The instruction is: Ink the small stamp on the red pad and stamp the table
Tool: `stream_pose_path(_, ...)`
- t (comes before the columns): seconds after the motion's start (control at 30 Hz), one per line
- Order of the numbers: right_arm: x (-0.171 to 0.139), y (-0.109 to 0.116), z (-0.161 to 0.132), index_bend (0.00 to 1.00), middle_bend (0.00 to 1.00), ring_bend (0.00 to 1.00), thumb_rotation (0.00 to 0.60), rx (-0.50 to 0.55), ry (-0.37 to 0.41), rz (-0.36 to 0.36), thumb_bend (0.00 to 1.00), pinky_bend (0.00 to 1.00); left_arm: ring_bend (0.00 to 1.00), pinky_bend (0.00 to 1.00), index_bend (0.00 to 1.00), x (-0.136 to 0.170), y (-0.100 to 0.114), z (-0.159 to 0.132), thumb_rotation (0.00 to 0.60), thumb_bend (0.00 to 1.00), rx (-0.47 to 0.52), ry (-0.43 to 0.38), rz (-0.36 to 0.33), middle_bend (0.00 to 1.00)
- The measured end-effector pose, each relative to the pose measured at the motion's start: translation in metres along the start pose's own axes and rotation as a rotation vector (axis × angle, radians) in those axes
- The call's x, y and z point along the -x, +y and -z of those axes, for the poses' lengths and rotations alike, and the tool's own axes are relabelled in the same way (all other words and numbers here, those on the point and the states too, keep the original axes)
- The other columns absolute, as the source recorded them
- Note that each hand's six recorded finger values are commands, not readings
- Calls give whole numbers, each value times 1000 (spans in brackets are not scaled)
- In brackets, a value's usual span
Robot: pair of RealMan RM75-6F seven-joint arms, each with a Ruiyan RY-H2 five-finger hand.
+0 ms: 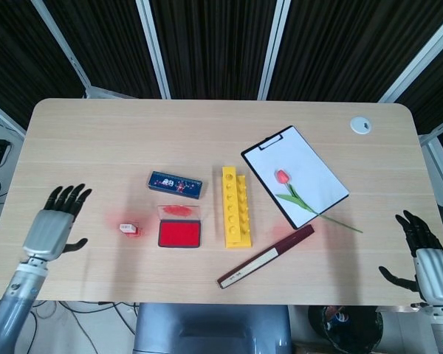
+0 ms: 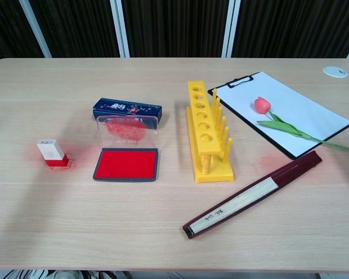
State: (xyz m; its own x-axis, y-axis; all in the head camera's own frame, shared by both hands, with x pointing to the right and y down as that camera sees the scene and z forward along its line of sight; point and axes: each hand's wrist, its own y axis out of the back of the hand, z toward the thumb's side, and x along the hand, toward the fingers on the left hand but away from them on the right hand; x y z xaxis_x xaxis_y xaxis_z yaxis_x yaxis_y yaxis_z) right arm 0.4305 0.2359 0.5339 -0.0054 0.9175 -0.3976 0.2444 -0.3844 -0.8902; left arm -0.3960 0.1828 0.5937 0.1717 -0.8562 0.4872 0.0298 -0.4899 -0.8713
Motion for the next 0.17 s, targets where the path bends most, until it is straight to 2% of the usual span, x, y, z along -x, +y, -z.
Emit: stream_pose_path(0.17,-1,-1,0,0,0,0,600,-12,4,1,236,192,0,0,0,40,5,31,600,100,20,53,-47,0)
